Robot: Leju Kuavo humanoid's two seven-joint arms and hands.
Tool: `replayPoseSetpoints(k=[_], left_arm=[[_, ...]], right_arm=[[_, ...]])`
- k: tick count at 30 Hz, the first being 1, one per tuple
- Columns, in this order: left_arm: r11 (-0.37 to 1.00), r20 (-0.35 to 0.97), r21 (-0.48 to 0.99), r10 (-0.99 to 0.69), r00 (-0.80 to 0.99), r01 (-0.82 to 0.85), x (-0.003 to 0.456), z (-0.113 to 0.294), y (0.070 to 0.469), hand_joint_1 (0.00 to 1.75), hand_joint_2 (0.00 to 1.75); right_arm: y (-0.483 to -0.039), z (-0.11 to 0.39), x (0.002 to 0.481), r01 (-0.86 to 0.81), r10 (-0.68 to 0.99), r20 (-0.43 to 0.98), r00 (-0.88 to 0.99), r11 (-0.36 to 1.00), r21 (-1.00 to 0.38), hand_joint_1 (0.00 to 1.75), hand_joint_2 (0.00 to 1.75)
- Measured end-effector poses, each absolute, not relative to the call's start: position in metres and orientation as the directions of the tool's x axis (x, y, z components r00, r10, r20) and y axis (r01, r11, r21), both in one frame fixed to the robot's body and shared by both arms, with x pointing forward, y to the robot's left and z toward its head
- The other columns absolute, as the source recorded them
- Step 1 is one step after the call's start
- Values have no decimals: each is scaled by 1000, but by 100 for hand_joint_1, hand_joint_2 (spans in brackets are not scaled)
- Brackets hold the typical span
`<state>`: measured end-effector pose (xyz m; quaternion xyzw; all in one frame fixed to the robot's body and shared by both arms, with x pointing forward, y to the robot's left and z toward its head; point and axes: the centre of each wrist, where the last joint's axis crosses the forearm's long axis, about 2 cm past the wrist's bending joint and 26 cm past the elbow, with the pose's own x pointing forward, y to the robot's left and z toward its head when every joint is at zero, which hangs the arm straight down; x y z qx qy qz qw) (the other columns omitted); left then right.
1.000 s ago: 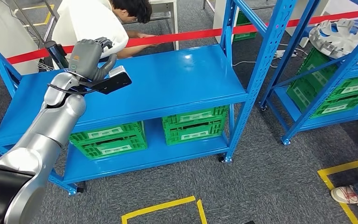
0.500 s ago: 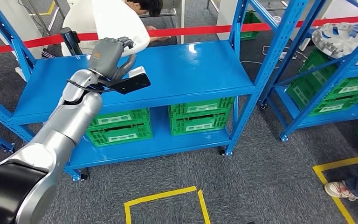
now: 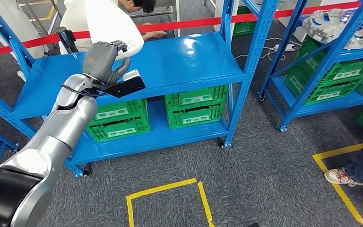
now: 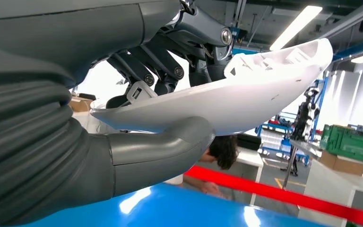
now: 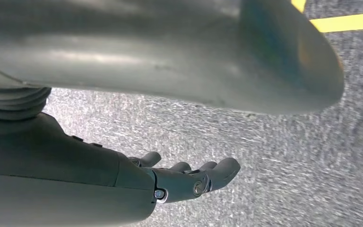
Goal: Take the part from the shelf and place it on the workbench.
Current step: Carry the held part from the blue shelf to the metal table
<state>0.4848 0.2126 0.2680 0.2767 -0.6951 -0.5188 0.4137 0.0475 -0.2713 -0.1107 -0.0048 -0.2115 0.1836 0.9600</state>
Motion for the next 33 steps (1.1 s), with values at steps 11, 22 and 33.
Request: replayPoseSetpoints(k=[11,22,33], left_arm=[[321,298,945,-786,-541,54,484,276,193,175,175],[320,301,946,-790,-534,58,483,275,192,175,175],[309,289,950,-811,-508,48,483,265,210,175,175]], right_arm=[[-272,-111,46,-334,339,390,856,939,-84,0,0],[-275,-111,48,-333,342,395,853,938,-92,0,0],[-274,-111,47,-339,346,403,847,936,-93,0,0]])
